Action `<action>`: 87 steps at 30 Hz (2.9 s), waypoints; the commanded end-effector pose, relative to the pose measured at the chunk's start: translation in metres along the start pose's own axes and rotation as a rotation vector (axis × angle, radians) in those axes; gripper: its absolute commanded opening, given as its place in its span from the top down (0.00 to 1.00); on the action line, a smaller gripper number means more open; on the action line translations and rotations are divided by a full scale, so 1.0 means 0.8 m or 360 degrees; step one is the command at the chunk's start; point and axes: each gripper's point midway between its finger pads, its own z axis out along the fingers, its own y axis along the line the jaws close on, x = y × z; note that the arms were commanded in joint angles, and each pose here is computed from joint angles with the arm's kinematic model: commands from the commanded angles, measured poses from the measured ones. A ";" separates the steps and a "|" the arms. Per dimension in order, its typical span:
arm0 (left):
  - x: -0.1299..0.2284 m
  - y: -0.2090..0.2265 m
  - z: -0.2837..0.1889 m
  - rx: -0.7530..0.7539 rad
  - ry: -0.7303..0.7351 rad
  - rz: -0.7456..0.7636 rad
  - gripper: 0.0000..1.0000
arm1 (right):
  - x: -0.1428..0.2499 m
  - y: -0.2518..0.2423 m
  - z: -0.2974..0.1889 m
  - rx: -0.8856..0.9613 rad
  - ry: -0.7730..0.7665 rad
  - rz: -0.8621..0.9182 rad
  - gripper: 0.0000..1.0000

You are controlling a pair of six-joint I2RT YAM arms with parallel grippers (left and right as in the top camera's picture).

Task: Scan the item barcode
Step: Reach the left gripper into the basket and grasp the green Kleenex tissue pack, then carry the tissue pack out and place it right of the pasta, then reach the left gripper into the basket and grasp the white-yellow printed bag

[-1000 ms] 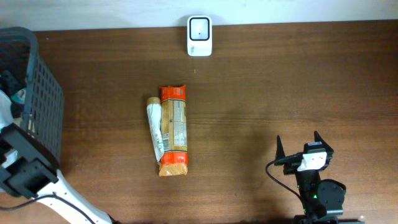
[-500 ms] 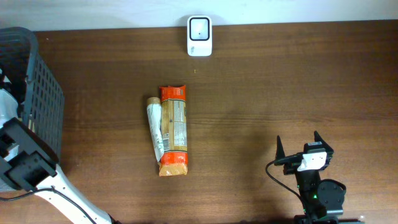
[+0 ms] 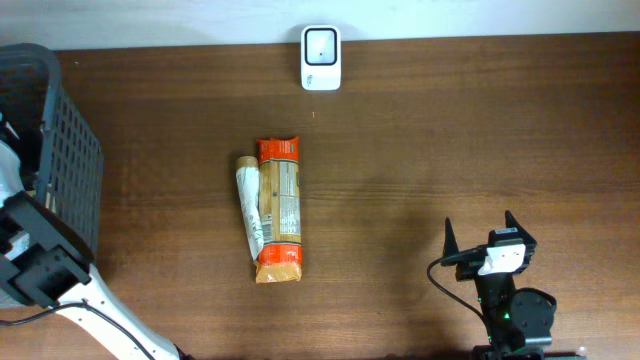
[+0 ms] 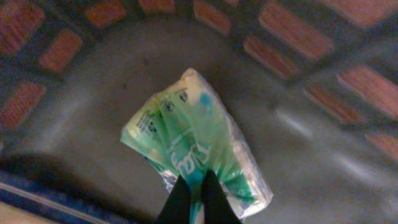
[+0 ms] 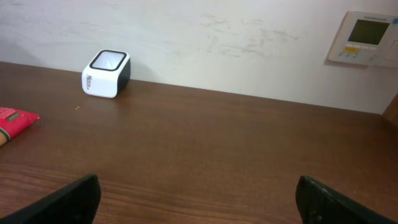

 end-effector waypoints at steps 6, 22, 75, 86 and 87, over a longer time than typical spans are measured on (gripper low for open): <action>-0.066 -0.023 -0.122 0.0233 -0.0187 0.0007 1.00 | 0.004 0.000 0.000 0.0001 0.0004 -0.0005 0.01; -0.003 -0.219 -0.477 0.1062 -0.0556 0.0537 1.00 | 0.004 0.000 0.000 0.0001 0.0004 -0.0005 0.01; 0.066 -0.331 -0.487 0.0825 -0.0614 0.0812 0.01 | 0.004 0.000 0.000 0.0001 0.0004 -0.0005 0.01; -0.003 -0.029 -0.384 0.0046 -0.0429 -0.0085 0.01 | 0.004 0.000 0.000 0.0001 0.0004 -0.0005 0.01; 0.001 -0.014 -0.374 0.0005 -0.0401 -0.0116 0.01 | 0.004 0.000 0.000 0.0001 0.0004 -0.0005 0.01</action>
